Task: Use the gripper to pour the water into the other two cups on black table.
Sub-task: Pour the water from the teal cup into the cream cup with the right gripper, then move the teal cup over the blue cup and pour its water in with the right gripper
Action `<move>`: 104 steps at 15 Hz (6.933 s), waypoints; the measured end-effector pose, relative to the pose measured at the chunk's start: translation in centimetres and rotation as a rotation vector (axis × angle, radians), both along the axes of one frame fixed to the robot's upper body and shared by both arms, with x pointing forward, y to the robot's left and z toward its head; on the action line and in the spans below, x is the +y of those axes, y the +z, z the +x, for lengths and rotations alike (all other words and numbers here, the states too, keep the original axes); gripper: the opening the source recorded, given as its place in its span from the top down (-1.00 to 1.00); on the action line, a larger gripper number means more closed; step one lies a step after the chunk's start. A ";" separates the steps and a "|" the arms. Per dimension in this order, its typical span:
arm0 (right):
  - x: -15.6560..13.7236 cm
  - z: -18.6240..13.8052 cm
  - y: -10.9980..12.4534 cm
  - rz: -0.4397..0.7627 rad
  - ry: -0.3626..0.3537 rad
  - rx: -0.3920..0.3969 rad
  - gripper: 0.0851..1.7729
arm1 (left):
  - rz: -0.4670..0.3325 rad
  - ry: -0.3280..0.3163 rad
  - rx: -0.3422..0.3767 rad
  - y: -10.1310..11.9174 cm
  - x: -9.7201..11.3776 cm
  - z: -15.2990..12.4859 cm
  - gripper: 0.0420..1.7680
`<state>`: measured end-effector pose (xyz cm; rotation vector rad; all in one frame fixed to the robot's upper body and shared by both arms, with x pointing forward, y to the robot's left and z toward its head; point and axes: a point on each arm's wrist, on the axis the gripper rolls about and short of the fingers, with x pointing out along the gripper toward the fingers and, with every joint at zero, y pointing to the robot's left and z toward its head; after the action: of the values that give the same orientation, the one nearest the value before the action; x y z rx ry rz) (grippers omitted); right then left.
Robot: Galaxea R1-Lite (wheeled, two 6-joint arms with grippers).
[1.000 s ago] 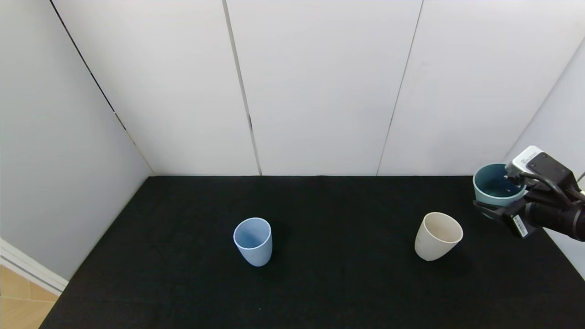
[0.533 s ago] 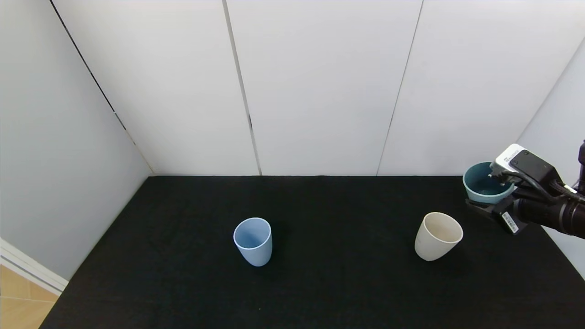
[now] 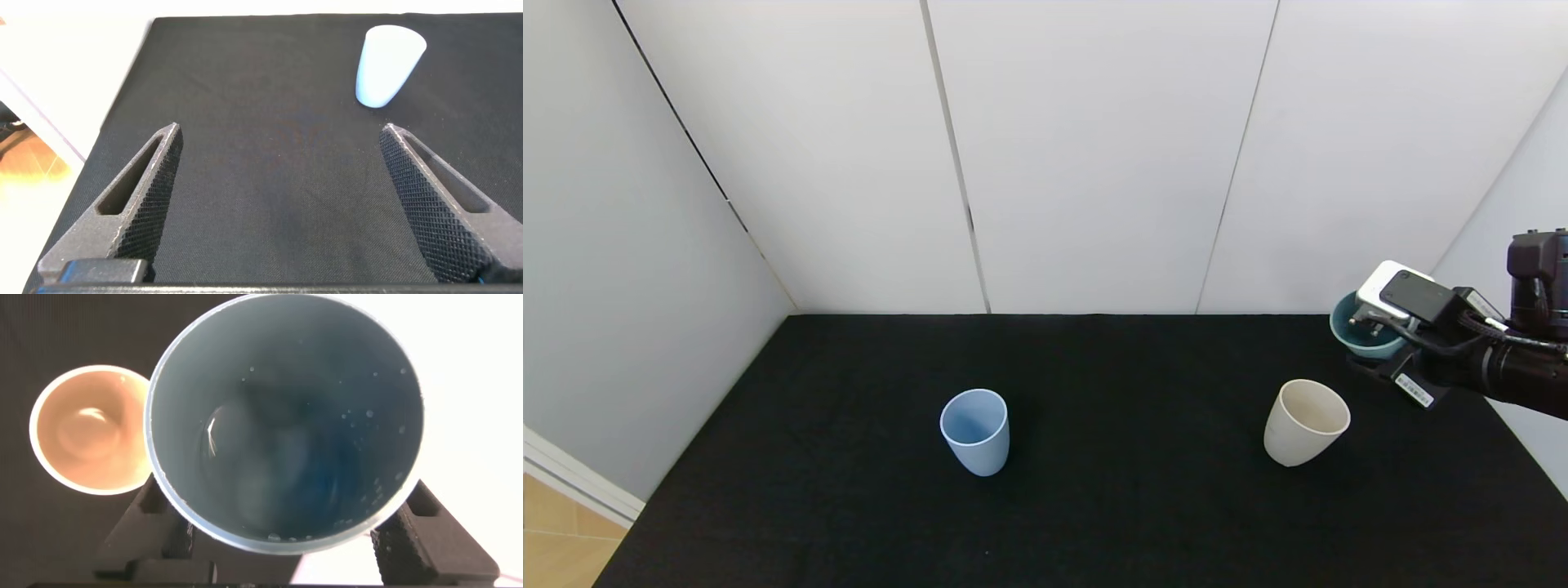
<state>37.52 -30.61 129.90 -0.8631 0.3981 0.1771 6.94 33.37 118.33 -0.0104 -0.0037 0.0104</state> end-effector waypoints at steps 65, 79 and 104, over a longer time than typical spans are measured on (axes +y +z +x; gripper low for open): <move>21.0 4.6 3.8 -0.005 0.301 -0.084 -0.31 | 0.000 0.000 0.000 0.0 0.0 0.0 -0.94; 32.2 4.5 -0.2 -0.313 0.355 -0.142 -0.31 | 0.000 0.000 0.000 0.0 0.0 0.0 -0.94; 36.7 2.4 -2.5 -0.834 0.485 -0.232 -0.31 | 0.000 0.000 0.000 0.0 0.0 0.0 -0.94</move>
<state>39.92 6.06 127.44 -1.7818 0.0163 0.3647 6.94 33.38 118.33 -0.0104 -0.0037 0.0108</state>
